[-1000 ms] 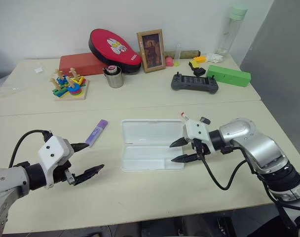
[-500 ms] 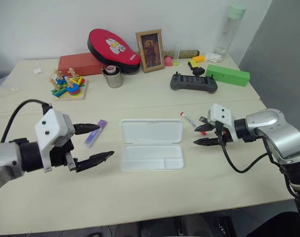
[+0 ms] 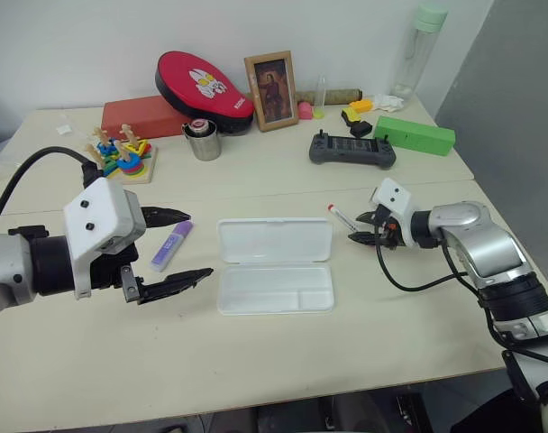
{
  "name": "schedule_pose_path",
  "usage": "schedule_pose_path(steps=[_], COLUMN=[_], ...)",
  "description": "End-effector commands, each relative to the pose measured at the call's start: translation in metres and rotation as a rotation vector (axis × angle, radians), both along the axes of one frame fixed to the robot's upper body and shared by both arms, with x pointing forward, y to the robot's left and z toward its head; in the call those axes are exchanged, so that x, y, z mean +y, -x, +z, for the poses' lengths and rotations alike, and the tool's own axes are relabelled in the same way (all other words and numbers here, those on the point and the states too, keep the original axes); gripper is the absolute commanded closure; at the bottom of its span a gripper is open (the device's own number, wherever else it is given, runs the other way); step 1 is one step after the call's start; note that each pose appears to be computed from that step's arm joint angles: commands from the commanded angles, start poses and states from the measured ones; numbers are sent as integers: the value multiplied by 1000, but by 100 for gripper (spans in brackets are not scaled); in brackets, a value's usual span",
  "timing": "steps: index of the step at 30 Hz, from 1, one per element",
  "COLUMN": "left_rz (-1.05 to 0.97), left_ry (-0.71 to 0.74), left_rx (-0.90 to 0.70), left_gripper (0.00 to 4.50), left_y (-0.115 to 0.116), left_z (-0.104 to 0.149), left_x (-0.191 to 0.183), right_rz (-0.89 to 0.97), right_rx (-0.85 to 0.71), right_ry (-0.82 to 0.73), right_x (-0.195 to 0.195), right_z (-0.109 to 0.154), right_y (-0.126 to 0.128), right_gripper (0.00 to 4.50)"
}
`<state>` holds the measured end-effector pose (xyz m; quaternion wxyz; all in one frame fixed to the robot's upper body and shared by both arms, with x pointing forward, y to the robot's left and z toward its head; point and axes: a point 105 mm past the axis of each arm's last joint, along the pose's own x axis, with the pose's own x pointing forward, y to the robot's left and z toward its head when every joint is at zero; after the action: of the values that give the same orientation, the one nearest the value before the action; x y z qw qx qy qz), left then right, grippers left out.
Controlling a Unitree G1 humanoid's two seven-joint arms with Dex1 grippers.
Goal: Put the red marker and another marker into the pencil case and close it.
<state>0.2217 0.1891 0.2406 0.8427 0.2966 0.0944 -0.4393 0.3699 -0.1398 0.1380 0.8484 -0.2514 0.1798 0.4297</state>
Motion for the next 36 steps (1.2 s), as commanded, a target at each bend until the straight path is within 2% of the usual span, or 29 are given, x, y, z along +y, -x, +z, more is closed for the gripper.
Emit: schedule_pose_path(steps=[1,14,15,23,33,36], left_rz=[16,3,3,5,-5,4], left_ry=[-41,-36,-35,-36,-33,-24], left_rx=[-31,-46,-46,-48,-47,-53], left_gripper=[0,0,0,0,0,0], left_y=[-3,-4,-4,-5,-5,-6], left_z=[1,3,3,4,2,3], left_x=[3,2,2,3,0,0], right_rz=[-67,-185,-191,-179,-151,-137], right_rx=[-31,103,117,120,106,57], right_ry=[17,-57,-76,-79,-52,-43], right_x=[-8,-15,-14,-11,-12,-19], right_z=[1,-22,-22,-22,-20,-2], right_y=[-13,-24,-23,-21,-16,-13], right_gripper=[210,210,246,422,424,424])
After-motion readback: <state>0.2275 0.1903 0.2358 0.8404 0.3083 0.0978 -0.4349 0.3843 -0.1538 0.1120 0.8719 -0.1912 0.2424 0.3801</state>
